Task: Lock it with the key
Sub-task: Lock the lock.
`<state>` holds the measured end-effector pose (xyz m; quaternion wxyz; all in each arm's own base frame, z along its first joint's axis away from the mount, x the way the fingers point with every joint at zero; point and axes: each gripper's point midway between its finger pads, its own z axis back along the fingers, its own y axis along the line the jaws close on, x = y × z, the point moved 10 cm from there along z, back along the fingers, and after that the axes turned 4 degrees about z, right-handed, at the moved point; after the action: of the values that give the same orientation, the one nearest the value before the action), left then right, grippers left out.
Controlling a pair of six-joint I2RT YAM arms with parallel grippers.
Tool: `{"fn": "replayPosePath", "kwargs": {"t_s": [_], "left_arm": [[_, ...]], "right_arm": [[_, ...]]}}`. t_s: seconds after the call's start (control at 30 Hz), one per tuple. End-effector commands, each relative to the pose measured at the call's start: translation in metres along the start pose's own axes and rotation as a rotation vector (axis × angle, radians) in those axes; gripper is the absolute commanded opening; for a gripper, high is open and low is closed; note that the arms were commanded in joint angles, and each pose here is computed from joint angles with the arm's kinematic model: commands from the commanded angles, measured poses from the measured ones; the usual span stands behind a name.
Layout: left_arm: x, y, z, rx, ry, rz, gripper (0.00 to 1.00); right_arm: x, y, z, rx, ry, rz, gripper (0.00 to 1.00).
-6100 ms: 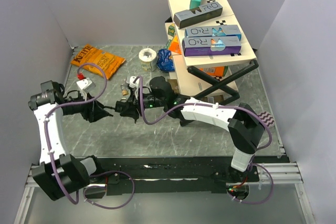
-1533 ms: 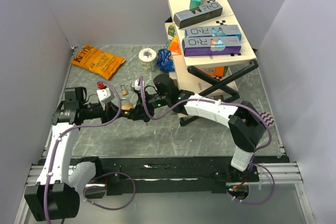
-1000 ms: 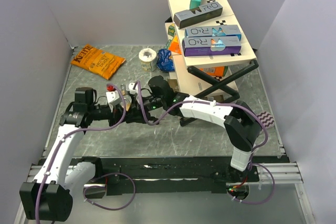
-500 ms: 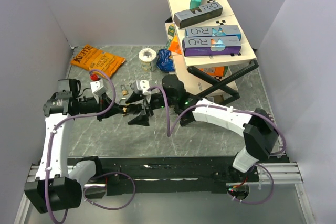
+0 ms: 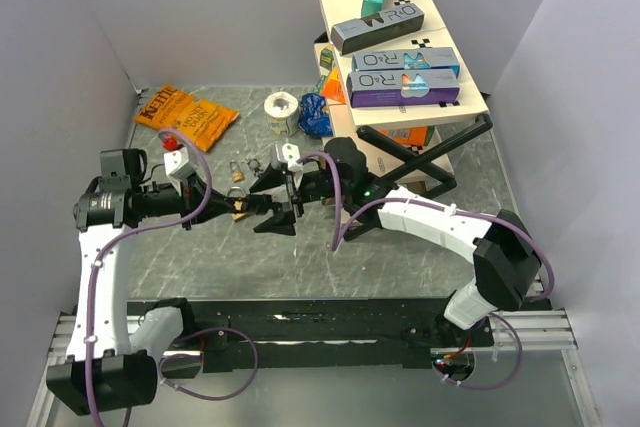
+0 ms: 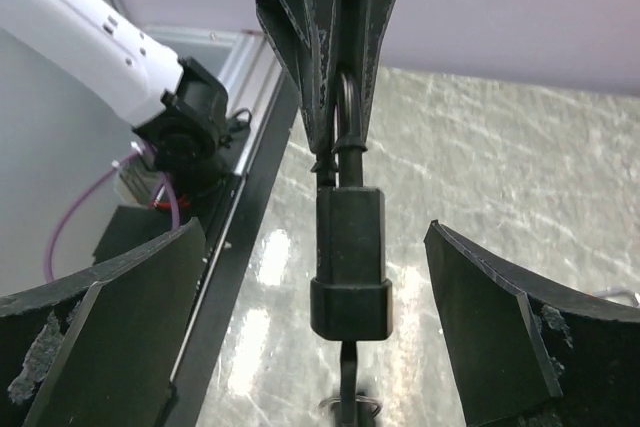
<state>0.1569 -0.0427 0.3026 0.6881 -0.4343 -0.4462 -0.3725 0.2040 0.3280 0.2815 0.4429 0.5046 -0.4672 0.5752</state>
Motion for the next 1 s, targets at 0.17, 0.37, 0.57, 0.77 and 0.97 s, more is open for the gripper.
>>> {"fn": "replayPosePath", "kwargs": {"t_s": [0.17, 0.37, 0.57, 0.77, 0.97], "left_arm": [[0.046, -0.024, 0.004, -0.085, -0.181, -0.097, 0.01], [0.052, -0.033, 0.006, -0.081, -0.203, -0.059, 0.01], [0.052, -0.033, 0.006, -0.085, -0.201, -0.058, 0.01], [0.052, -0.033, 0.006, -0.087, -0.202, -0.058, 0.01], [0.049, -0.031, 0.005, -0.083, -0.200, -0.061, 0.01]], "right_arm": [[0.025, -0.006, -0.003, 0.064, -0.152, 0.014, 1.00], [0.031, -0.007, -0.006, 0.084, -0.180, 0.007, 0.94], [0.039, -0.008, -0.010, 0.088, -0.205, 0.027, 0.77], [0.043, -0.008, -0.015, 0.090, -0.213, 0.046, 0.57], [0.042, -0.006, -0.017, 0.108, -0.206, 0.044, 0.34]]}}
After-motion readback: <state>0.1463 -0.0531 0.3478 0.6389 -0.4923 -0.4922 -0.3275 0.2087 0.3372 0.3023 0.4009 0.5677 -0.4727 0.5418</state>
